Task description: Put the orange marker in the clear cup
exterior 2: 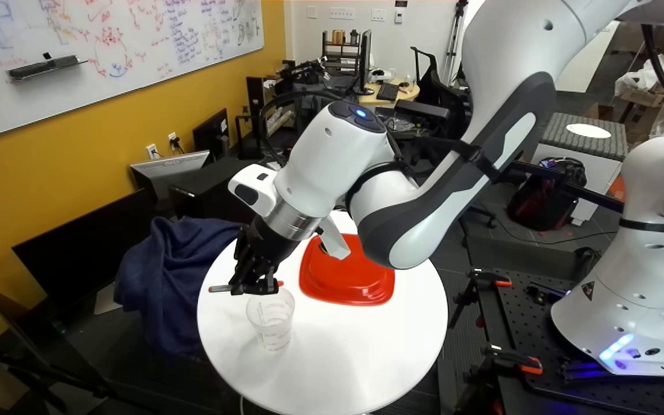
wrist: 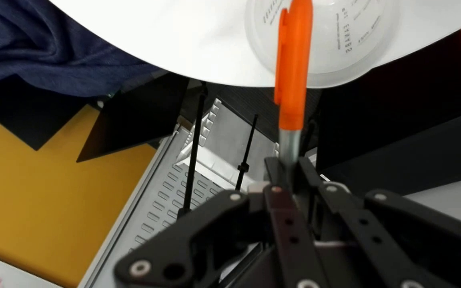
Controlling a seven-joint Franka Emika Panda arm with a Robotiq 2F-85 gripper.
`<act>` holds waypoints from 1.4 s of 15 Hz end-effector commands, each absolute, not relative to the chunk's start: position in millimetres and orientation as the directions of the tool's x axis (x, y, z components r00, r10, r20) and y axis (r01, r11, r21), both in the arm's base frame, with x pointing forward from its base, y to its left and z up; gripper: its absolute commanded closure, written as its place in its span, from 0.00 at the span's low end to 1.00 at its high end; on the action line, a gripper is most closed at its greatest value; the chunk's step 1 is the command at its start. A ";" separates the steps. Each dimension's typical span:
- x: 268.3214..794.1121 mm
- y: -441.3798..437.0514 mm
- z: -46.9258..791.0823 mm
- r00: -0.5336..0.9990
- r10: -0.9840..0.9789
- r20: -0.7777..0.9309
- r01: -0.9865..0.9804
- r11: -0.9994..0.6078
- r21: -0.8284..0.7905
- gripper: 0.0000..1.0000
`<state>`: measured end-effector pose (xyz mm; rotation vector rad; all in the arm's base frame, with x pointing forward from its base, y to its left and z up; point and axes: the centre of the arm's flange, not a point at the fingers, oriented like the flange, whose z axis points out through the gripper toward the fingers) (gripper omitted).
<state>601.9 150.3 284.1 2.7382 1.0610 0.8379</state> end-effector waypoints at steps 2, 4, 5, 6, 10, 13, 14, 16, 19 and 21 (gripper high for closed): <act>613.1 156.0 273.3 0.524 0.677 0.516 0.659 -0.707 0.257 0.97; 609.6 159.9 268.4 0.491 0.686 0.537 0.688 -0.683 0.245 0.97; 606.8 161.5 267.8 0.473 0.689 0.549 0.701 -0.672 0.240 0.97; 604.0 162.9 268.0 0.456 0.692 0.559 0.711 -0.662 0.239 0.97; 596.0 153.9 270.1 0.412 0.677 0.610 0.712 -0.657 0.249 0.97; 593.6 142.4 272.2 0.399 0.652 0.644 0.704 -0.669 0.241 0.97; 592.5 139.7 272.8 0.397 0.645 0.654 0.705 -0.670 0.232 0.97; 590.3 135.7 273.1 0.385 0.637 0.667 0.719 -0.661 0.216 0.97; 587.0 132.7 274.1 0.376 0.628 0.682 0.738 -0.648 0.190 0.97; 583.1 128.6 273.5 0.367 0.619 0.694 0.744 -0.643 0.181 0.97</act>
